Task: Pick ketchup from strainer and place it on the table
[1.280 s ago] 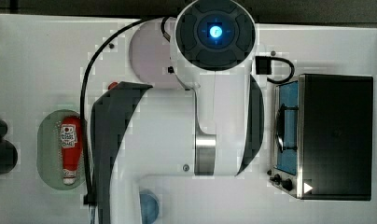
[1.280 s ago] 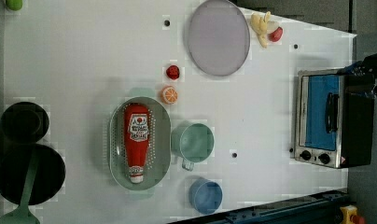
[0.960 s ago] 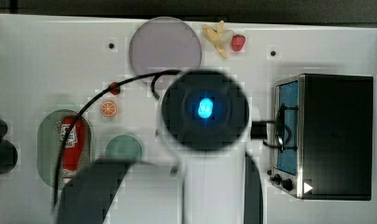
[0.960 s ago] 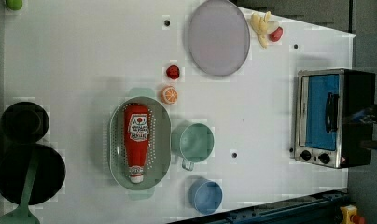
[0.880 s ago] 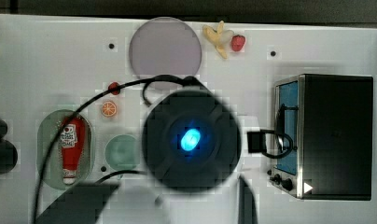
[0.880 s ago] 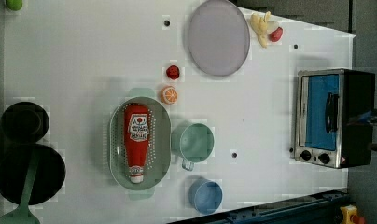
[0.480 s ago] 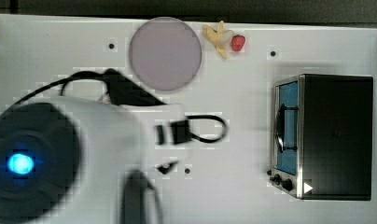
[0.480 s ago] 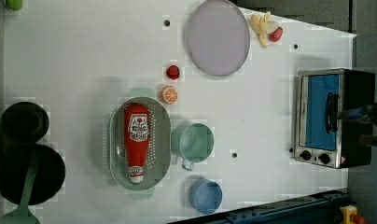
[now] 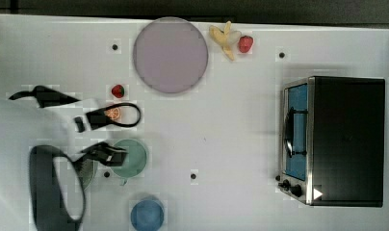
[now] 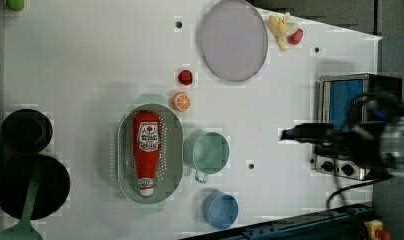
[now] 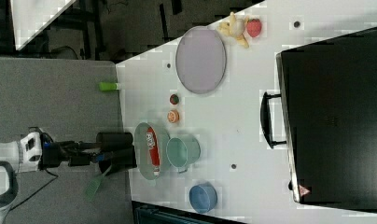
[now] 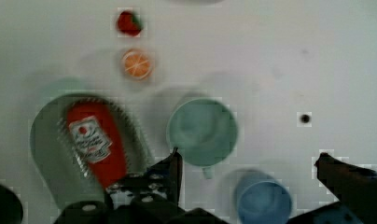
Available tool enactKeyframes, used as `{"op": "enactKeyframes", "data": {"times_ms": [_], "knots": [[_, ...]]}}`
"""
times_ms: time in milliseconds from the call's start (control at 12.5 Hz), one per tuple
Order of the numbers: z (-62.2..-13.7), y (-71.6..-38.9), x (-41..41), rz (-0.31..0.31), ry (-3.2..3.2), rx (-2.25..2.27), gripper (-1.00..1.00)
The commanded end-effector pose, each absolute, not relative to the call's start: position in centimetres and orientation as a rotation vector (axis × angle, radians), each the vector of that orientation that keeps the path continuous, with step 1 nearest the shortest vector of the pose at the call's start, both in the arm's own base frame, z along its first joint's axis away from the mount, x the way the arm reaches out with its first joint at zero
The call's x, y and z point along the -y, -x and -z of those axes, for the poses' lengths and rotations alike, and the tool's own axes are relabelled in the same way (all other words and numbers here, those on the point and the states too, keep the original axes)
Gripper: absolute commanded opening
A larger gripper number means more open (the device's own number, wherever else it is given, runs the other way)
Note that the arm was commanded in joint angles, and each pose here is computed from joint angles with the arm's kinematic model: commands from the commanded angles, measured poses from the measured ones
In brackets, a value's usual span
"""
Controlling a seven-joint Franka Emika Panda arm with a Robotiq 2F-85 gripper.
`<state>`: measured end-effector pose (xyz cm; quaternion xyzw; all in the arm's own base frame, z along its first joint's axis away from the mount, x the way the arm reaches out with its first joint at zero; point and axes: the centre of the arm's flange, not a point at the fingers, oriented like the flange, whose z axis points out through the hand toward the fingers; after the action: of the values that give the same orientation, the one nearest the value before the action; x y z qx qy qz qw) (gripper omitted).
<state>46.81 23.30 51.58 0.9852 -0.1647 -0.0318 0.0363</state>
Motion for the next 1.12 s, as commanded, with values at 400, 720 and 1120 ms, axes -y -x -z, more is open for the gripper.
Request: {"op": "enactKeyframes", "data": {"times_ms": [400,720,1120], "knots": [[-43.9,-43.2,-33.9,0.112,-3.118,0.242,1.00],[-37.2,-42.4,-36.0,0.065,-3.206,0.156,1.00],[-29.8,-41.5,-36.3,0.026,-3.279,0.104,1.00]]}}
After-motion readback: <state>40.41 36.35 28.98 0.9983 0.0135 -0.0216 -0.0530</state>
